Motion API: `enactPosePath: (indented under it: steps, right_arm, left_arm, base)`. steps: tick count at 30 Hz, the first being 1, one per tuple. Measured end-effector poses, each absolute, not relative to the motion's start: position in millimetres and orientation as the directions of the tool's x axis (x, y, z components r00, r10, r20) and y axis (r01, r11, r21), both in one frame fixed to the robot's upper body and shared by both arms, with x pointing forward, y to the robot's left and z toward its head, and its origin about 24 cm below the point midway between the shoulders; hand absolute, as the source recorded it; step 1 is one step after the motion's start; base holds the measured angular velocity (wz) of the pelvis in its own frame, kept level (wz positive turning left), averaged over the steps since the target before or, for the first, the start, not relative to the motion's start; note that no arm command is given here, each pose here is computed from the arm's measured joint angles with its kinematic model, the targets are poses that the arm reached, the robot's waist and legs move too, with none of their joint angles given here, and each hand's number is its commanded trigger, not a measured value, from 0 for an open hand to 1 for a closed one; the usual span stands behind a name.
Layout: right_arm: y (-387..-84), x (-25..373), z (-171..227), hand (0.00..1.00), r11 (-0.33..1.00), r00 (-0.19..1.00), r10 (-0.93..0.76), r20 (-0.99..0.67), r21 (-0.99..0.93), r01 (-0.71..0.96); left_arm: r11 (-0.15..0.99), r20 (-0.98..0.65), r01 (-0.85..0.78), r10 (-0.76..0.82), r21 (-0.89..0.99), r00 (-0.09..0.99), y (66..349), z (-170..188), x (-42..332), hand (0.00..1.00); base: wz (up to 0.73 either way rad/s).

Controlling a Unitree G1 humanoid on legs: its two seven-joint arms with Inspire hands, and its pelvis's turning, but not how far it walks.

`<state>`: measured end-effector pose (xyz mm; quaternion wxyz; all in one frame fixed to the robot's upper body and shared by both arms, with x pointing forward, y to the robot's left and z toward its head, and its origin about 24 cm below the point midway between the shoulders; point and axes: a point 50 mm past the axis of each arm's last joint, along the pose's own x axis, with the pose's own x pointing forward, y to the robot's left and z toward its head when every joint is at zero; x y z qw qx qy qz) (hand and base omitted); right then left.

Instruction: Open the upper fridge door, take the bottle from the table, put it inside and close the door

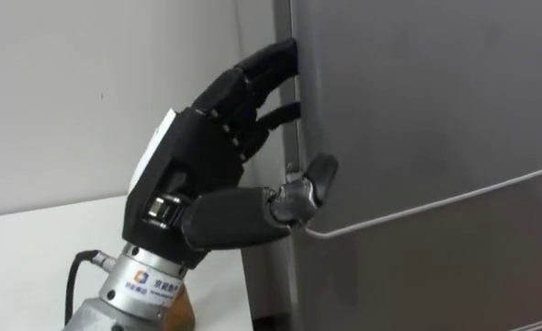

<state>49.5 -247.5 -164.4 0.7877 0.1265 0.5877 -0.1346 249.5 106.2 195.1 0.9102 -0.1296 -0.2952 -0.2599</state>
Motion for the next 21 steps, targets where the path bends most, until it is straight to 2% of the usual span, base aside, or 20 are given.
enactPosePath:
  steps: [5, 9, 10, 12, 13, 14, 15, 16, 21]
  right_arm:
    - [-247.0, 51.0, -164.4, 0.00, 0.934, 0.275, -0.061, -0.960, 0.042, 0.354]
    - [-247.3, 52.2, -164.1, 0.00, 0.935, 0.278, -0.061, -0.959, 0.043, 0.353]
    - [-247.3, 52.8, -164.1, 0.00, 0.935, 0.279, -0.061, -0.958, 0.043, 0.353]
    - [-247.1, 53.6, -164.1, 0.00, 0.935, 0.281, -0.060, -0.958, 0.045, 0.352]
    - [-247.0, 53.8, -164.0, 0.00, 0.935, 0.282, -0.060, -0.958, 0.045, 0.351]
    - [-246.9, 54.5, -164.0, 0.00, 0.935, 0.283, -0.059, -0.957, 0.047, 0.352]
    - [-246.7, 54.5, -164.0, 0.00, 0.934, 0.284, -0.058, -0.957, 0.049, 0.354]
    - [-246.6, 54.5, -164.0, 0.00, 0.934, 0.285, -0.057, -0.957, 0.050, 0.355]
    - [-244.9, 54.4, -164.5, 0.00, 0.926, 0.288, -0.052, -0.956, 0.061, 0.371]
  left_arm:
    - [0.793, 0.579, 0.602, -0.448, -0.093, 0.681, 95.5, 188.0, 246.8, 0.75]
    - [0.737, 0.512, 0.671, -0.549, -0.076, 0.661, 83.5, 175.5, 246.4, 0.64]
    - [0.720, 0.518, 0.690, -0.564, -0.071, 0.642, 80.7, 176.3, 244.9, 0.56]
    - [0.660, 0.524, 0.750, -0.621, -0.051, 0.583, 70.9, 176.7, 240.1, 0.46]
    - [0.648, 0.523, 0.760, -0.632, -0.046, 0.571, 69.4, 176.5, 239.2, 0.35]
    - [0.629, 0.523, 0.777, -0.651, -0.034, 0.550, 66.7, 176.4, 237.6, 0.15]
    - [0.609, 0.517, 0.793, -0.671, -0.024, 0.531, 63.5, 175.9, 236.3, 0.05]
    - [0.599, 0.513, 0.800, -0.681, -0.020, 0.523, 61.9, 175.6, 235.7, 0.00]
    - [0.529, 0.457, 0.849, -0.758, 0.013, 0.465, 52.7, 170.0, 232.1, 0.00]
  base:
    - [0.00]
    - [0.00]
    - [0.00]
    - [0.00]
    - [0.00]
    - [-0.03]
    - [-0.04]
    - [-0.04]
    - [-0.03]
